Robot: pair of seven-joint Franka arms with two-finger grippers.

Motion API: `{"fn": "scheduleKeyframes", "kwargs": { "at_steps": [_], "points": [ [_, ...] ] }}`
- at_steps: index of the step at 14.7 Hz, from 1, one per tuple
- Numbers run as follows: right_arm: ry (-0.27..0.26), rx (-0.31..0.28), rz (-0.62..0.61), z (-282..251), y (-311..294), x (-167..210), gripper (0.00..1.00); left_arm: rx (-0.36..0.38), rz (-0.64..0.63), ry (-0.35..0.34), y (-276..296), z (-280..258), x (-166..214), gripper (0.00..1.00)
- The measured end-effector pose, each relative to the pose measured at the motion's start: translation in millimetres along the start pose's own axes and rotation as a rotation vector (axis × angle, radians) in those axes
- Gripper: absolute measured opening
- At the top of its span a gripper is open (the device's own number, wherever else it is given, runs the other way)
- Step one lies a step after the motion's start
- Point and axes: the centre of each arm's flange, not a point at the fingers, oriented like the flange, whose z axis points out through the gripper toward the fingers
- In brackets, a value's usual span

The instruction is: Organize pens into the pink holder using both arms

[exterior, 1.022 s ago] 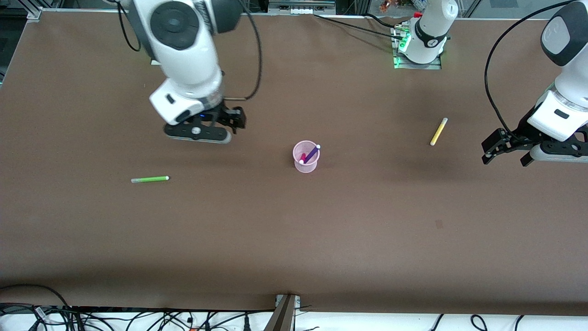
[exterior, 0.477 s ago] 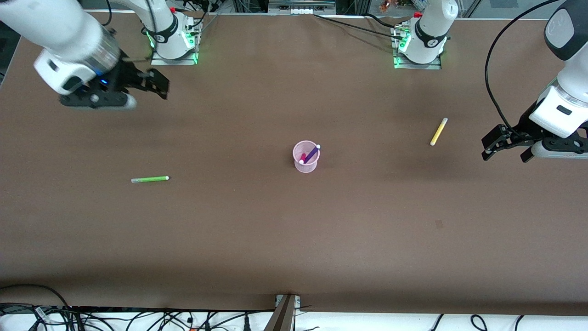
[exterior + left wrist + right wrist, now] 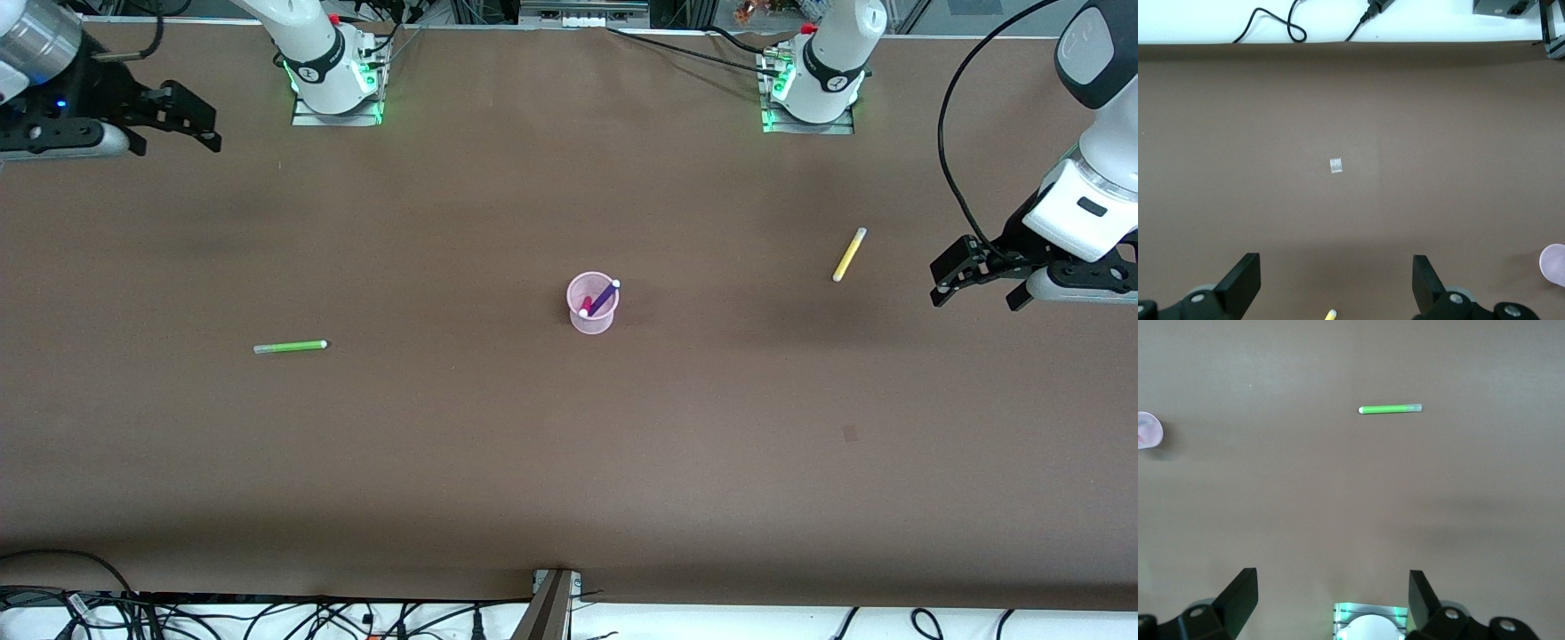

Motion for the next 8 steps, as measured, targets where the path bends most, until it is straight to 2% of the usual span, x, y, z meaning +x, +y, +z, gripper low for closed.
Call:
{"fn": "scheduleKeyframes", "kwargs": {
  "at_steps": [3, 5, 8],
  "points": [
    [0.009, -0.007, 0.012, 1, 26, 5, 1.00, 0.000, 0.001, -0.003, 0, -5, 1, 1.00],
    [0.020, -0.030, 0.013, -2, 28, 9, 1.00, 0.000, 0.001, -0.002, 1, -9, 1, 1.00],
    [0.033, -0.035, 0.013, -8, 27, 14, 1.00, 0.000, 0.002, -0.009, 1, -8, 1, 1.00]
  ]
}}
